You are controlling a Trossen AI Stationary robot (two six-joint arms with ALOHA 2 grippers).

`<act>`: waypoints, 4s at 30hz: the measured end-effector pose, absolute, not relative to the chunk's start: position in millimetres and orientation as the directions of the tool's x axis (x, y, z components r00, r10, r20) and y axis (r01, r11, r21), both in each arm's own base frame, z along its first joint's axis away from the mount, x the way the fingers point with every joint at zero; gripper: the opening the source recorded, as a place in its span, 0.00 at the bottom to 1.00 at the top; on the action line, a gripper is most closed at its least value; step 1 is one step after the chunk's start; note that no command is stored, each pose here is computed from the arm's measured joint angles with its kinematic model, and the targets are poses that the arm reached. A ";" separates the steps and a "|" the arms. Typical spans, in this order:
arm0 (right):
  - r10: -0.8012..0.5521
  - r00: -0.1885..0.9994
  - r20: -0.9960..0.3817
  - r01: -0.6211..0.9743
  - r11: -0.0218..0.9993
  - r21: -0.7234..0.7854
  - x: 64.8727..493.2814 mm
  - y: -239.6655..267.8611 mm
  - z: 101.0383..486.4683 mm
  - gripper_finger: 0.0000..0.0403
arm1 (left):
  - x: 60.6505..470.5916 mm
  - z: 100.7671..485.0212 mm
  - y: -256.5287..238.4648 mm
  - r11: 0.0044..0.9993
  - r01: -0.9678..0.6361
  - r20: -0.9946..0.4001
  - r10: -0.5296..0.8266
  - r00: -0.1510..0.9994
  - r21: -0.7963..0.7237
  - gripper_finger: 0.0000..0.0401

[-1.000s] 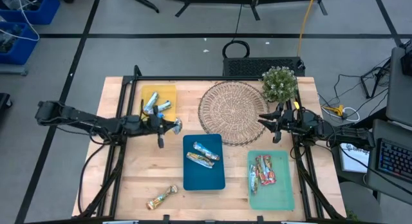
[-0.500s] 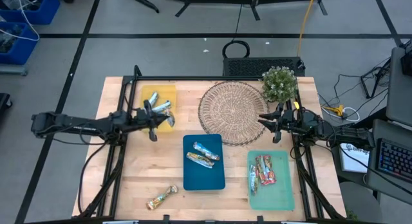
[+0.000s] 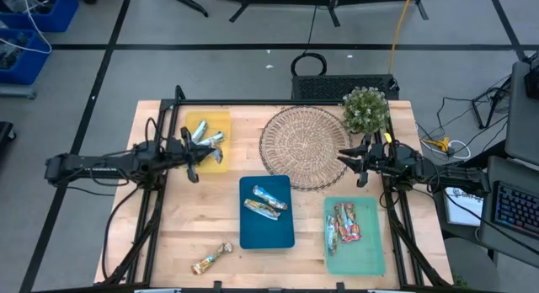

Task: Pick and place Granola Bars by type
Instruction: Put the yellow granola bar into the blue bin

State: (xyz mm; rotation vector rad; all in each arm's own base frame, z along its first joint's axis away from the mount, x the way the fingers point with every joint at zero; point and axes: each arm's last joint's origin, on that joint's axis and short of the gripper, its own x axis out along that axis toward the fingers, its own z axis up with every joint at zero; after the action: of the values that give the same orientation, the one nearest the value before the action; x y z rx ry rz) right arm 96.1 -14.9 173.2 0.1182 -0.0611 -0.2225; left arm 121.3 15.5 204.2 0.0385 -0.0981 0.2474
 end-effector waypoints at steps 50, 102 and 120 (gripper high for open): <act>-0.224 0.974 0.047 0.216 0.968 0.124 96.1 -14.9 173.2 0.25 | 303.2 218.9 -77.6 0.943 0.305 -0.489 -0.331 0.807 -0.135 0.00; -0.223 0.972 0.080 0.212 0.969 0.126 95.9 -14.8 176.3 0.25 | 242.3 270.1 -109.8 0.802 0.024 -0.644 -0.496 0.582 -0.596 0.45; -0.223 0.972 0.079 0.212 0.969 0.127 95.9 -14.8 176.2 0.25 | 218.3 209.8 -206.0 0.684 -0.455 -0.795 -0.320 0.515 -0.570 0.45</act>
State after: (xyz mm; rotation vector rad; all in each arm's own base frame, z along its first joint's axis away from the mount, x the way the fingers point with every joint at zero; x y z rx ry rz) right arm 95.9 -14.8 176.2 0.1179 -0.0930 -0.2203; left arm 218.3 -206.0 209.8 -0.8548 1.0622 0.0940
